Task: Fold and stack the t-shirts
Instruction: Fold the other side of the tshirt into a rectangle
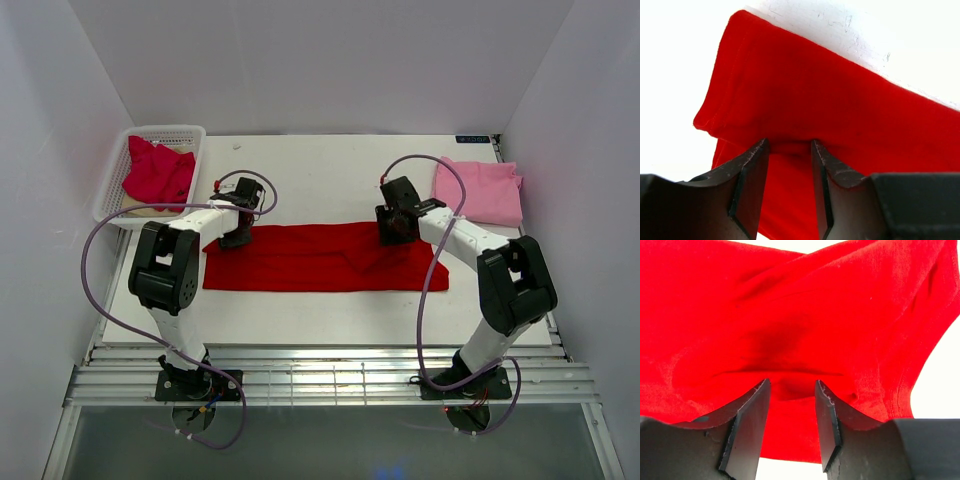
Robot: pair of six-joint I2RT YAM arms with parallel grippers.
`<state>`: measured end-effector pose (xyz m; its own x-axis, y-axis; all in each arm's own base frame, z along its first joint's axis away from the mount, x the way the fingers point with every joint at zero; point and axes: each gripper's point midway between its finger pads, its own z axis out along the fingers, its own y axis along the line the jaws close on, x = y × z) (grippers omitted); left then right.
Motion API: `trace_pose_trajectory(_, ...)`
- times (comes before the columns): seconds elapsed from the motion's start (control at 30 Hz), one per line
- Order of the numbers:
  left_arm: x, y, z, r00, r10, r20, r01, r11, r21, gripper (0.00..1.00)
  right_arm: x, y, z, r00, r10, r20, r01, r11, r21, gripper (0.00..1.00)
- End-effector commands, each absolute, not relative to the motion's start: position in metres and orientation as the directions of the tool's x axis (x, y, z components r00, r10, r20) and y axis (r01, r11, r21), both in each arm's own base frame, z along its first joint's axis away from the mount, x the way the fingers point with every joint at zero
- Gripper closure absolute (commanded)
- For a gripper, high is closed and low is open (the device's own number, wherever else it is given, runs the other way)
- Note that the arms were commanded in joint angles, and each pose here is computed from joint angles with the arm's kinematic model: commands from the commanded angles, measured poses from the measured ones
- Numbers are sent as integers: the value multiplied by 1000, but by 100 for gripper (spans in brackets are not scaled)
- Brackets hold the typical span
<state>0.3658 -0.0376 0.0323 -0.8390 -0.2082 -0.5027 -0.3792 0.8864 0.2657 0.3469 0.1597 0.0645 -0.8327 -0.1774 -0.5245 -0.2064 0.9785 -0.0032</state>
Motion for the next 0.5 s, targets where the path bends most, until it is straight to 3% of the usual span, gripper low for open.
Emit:
trace_pose_trajectory(0.0,371,-40,52,-803,-227,-551,-400,891,216,50,344,156,85,-813,-159,-559,-191,982,-2,53)
trace_pose_trajectory(0.47,370,-38,52,-805,-220,-551,-397,890,224,49,341,152,46,-860,-187,-476,-192,981,-38,53)
